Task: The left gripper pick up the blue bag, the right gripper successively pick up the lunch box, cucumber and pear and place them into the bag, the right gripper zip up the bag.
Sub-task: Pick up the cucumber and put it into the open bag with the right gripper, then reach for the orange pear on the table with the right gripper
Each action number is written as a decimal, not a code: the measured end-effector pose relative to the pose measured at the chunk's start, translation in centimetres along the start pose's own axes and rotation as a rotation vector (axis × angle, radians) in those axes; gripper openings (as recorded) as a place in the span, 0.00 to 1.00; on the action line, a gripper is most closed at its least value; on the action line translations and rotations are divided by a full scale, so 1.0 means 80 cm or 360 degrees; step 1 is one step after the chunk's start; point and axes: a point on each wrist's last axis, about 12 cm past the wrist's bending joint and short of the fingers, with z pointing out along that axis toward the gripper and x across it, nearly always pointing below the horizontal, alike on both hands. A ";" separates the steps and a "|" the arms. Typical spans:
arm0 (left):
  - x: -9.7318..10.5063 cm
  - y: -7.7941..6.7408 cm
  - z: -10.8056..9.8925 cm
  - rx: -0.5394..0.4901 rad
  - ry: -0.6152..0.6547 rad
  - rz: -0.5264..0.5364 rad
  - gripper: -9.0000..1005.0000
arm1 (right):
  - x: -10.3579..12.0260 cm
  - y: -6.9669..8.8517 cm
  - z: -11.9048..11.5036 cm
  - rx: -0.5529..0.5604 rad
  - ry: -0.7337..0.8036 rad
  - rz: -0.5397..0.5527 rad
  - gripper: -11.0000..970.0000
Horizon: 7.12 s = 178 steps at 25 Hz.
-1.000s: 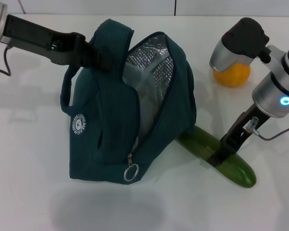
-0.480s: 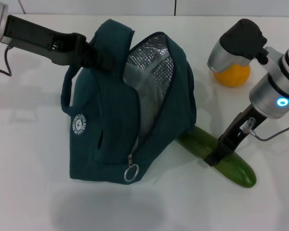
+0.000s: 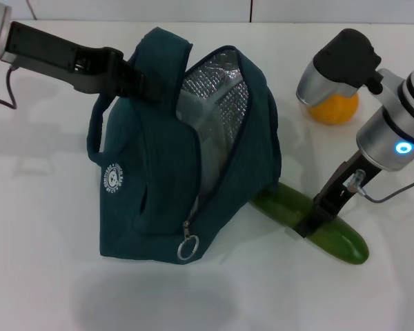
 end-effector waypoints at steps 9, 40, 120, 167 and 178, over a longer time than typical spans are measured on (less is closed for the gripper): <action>0.000 0.000 0.000 -0.0003 0.0004 0.0001 0.05 | 0.000 -0.001 -0.002 0.0014 -0.0004 -0.0004 0.65; 0.003 0.002 -0.005 -0.0006 -0.0001 -0.0007 0.05 | 0.055 -0.090 -0.141 0.0179 -0.0578 0.0421 0.67; 0.001 -0.001 0.000 0.0021 0.0010 0.0001 0.05 | 0.031 0.001 -0.014 -0.0653 -0.1786 -0.0258 0.72; 0.001 -0.003 0.002 0.0029 0.0013 -0.0002 0.05 | 0.214 -0.091 -0.014 0.0563 -0.2126 0.0154 0.88; -0.004 -0.007 0.003 0.0044 0.0010 0.0019 0.05 | 0.141 -0.110 0.011 0.0542 -0.1954 0.0163 0.85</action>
